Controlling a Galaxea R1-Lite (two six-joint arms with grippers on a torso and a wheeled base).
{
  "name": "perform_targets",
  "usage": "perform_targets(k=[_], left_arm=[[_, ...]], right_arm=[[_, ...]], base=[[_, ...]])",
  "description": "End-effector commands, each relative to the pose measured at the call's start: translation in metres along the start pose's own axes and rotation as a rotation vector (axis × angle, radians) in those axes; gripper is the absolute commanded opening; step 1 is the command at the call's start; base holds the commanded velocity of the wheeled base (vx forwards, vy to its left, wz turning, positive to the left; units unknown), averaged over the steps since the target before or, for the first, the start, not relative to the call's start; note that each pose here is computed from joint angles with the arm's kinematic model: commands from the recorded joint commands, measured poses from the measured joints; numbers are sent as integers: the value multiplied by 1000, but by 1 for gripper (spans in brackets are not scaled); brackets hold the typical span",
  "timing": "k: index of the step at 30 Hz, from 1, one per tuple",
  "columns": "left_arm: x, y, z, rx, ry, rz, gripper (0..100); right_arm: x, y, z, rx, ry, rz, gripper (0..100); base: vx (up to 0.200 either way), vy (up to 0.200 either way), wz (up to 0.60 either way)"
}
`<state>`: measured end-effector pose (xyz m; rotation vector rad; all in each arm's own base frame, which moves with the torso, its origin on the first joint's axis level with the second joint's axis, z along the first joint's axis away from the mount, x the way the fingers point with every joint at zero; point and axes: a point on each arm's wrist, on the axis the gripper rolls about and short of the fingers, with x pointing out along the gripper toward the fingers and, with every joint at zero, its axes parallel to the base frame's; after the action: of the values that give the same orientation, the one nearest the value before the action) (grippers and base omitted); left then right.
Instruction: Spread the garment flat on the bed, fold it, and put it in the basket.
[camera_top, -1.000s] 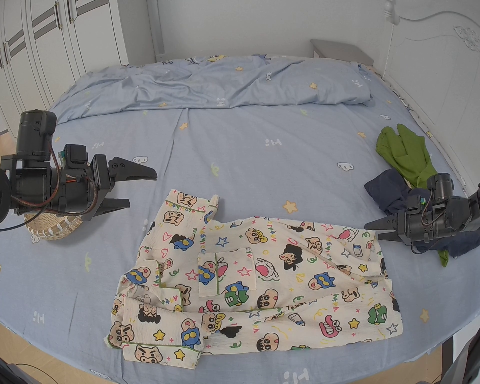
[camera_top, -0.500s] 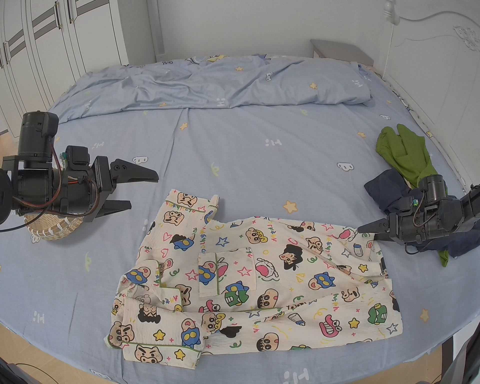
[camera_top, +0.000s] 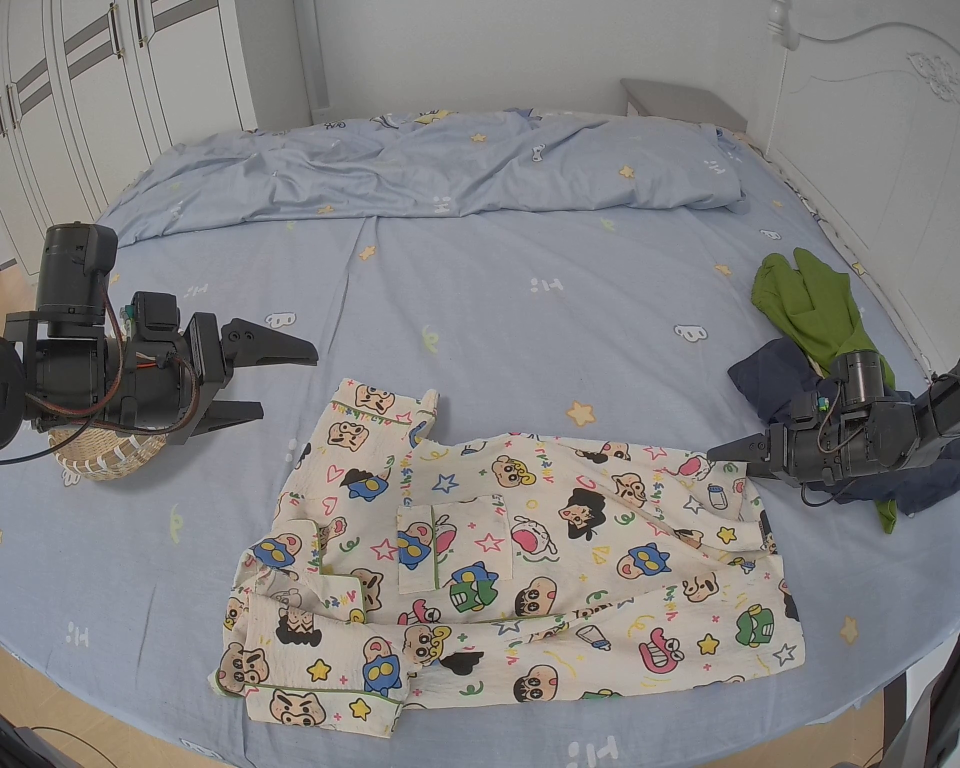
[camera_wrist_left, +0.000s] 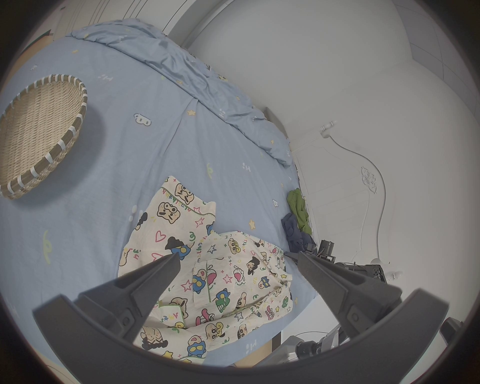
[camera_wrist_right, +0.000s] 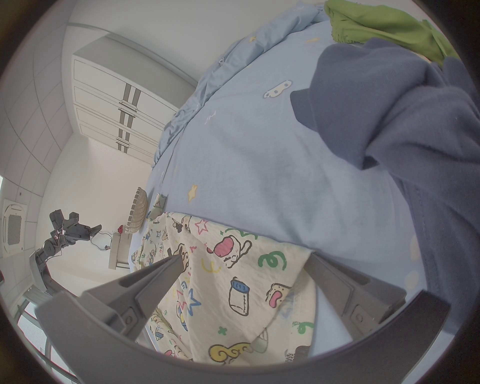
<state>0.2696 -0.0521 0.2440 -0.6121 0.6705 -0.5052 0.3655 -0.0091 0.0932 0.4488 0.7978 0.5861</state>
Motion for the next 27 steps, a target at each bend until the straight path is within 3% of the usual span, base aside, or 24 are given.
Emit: perform_targets(k=[1, 27], left_arm=[[0, 0, 0, 1, -1, -1, 100], [-1, 0, 1, 0, -8, 5, 100]], right_arm=[[-1, -1, 2, 19, -15, -3, 0], [-23, -14, 28, 106, -127, -32, 0]], base=[[0, 0, 0], [0, 0, 0]])
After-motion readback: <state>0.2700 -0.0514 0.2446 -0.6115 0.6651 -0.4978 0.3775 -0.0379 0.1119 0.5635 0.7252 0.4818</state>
